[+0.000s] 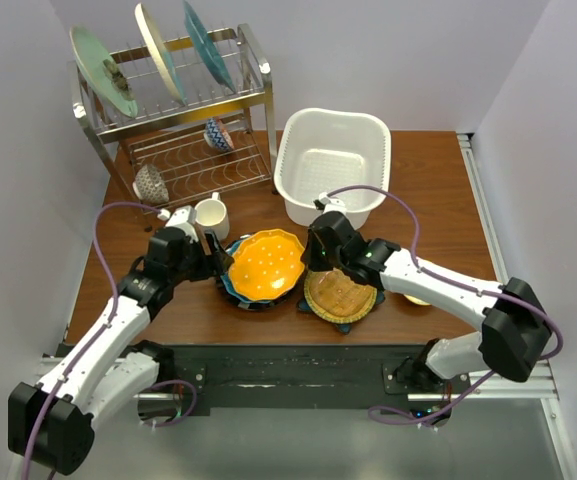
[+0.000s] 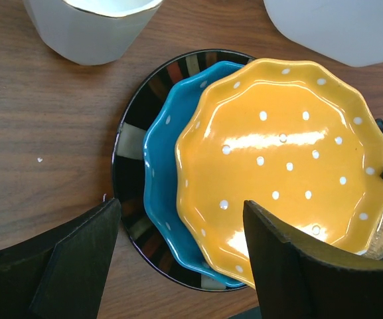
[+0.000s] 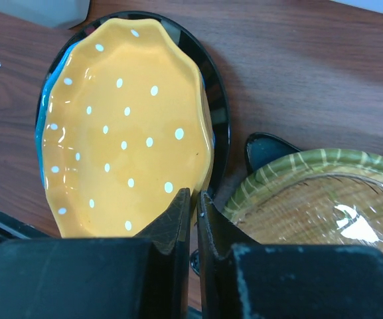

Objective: Place the plates into the plastic bin on the countertop
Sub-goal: Pick up the plate at the center of the board.

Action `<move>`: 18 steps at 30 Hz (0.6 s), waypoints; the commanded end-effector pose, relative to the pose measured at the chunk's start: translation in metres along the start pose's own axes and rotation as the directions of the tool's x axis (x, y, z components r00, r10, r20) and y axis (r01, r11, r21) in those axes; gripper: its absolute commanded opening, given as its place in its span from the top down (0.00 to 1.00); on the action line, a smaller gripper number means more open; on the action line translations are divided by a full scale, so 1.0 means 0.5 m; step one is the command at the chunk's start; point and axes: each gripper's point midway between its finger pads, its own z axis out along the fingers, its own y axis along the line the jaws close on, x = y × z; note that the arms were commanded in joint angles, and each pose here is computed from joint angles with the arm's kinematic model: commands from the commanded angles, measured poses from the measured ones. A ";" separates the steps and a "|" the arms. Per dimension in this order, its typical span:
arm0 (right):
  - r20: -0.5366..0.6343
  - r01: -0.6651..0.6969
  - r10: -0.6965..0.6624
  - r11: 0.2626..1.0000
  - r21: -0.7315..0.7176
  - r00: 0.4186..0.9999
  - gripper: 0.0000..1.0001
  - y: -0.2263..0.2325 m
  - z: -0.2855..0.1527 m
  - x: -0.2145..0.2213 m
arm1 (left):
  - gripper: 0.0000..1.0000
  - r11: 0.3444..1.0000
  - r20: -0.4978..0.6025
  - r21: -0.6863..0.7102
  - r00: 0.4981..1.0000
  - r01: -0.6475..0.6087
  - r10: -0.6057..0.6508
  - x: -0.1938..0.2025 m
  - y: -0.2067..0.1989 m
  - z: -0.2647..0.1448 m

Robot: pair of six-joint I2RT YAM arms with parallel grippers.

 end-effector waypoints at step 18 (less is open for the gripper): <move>0.057 0.012 -0.016 0.998 0.061 0.998 1.00 -0.033 -0.036 -0.017 | 0.31 0.994 -0.101 0.101 0.993 -0.050 0.061 0.061 -0.047 0.055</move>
